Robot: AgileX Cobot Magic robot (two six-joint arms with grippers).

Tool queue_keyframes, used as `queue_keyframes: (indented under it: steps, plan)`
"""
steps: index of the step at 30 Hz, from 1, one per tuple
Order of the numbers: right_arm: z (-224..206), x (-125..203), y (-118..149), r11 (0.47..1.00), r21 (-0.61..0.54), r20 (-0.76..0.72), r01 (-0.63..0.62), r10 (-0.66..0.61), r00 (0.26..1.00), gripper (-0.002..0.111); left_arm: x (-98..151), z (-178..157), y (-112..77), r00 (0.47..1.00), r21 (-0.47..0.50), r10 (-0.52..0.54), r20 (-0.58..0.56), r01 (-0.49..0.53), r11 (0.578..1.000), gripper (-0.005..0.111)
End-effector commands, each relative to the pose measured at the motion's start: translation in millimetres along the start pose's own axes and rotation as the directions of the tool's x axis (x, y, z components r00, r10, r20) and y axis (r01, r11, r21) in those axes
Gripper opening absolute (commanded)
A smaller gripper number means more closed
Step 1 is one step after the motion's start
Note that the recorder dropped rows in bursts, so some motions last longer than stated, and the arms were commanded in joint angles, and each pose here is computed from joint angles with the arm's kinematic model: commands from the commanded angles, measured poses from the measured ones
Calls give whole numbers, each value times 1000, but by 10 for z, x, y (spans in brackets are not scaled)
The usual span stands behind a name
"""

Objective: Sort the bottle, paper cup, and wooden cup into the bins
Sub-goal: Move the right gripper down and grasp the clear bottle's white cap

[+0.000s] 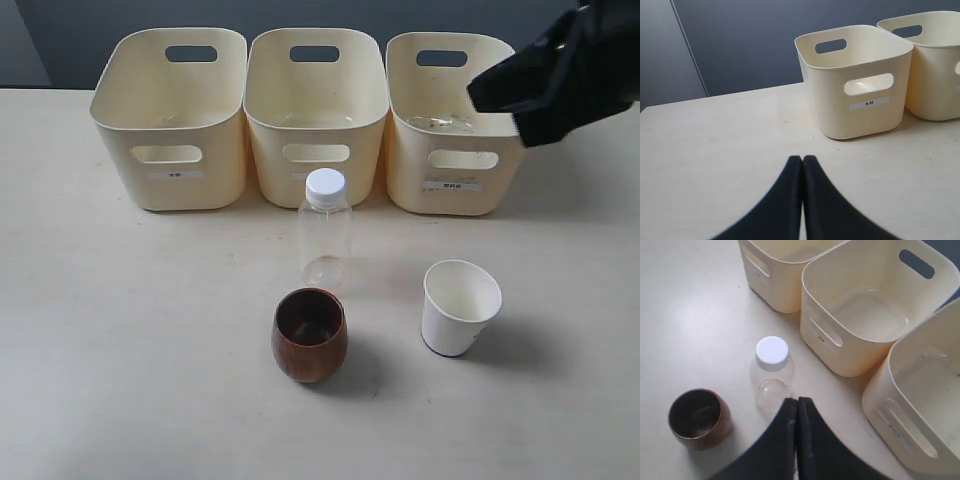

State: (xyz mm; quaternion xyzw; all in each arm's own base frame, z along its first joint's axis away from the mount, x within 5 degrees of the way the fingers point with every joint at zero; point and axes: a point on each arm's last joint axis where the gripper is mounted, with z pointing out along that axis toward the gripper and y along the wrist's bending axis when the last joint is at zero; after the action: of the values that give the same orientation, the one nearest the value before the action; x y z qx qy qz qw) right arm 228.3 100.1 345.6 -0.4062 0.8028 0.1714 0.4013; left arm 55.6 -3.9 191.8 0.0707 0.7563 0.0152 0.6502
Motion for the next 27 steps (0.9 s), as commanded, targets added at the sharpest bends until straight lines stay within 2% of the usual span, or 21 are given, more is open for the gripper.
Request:
queue_keyframes:
  steps: [1, 4, 11, 13, 14, 15, 16, 18, 21, 27]
  plan:
    - [345, -123, 202, 989, -9, -10, 146, -146, 989, -1, 2, -3, -4, 1000, 5, -8, 4, 8, 1000, 0]
    - [603, -123, 318, 973, -37, -45, 227, -229, 972, -1, 2, -3, -4, 1000, 5, -8, 4, 8, 1000, 0]
    - [996, -80, 326, 977, -42, -63, 207, -209, 976, -1, 2, -3, -4, 1000, 5, -8, 4, 8, 1000, 0]
    - [1088, -50, 312, 979, -55, -84, 195, -199, 976, 5, 2, -3, -4, 1000, 5, -8, 4, 8, 1000, 0]
    - [1137, -27, 306, 981, -61, -94, 187, -192, 977, 21, 2, -3, -4, 1000, 5, -8, 4, 8, 1000, 0]
    - [1156, -24, 307, 983, -64, -93, 172, -177, 980, 32, 2, -3, -4, 1000, 5, -8, 4, 8, 1000, 0]
    - [1175, -43, 310, 990, -63, -70, 123, -128, 989, 57, 2, -3, -4, 1000, 5, -8, 4, 8, 1000, 0]
    - [1193, -95, 313, 997, -63, -23, 32, -34, 999, 82, 2, -3, -4, 1000, 5, -8, 4, 8, 1000, 0]
    - [1297, -109, 282, 998, -67, -32, 20, -22, 999, 73, 2, -3, -4, 1000, 5, -8, 4, 8, 1000, 0]
    - [1530, -42, 241, 996, -84, -81, -1, -6, 997, 73, 2, -3, -4, 1000, 5, -8, 4, 8, 1000, 0]
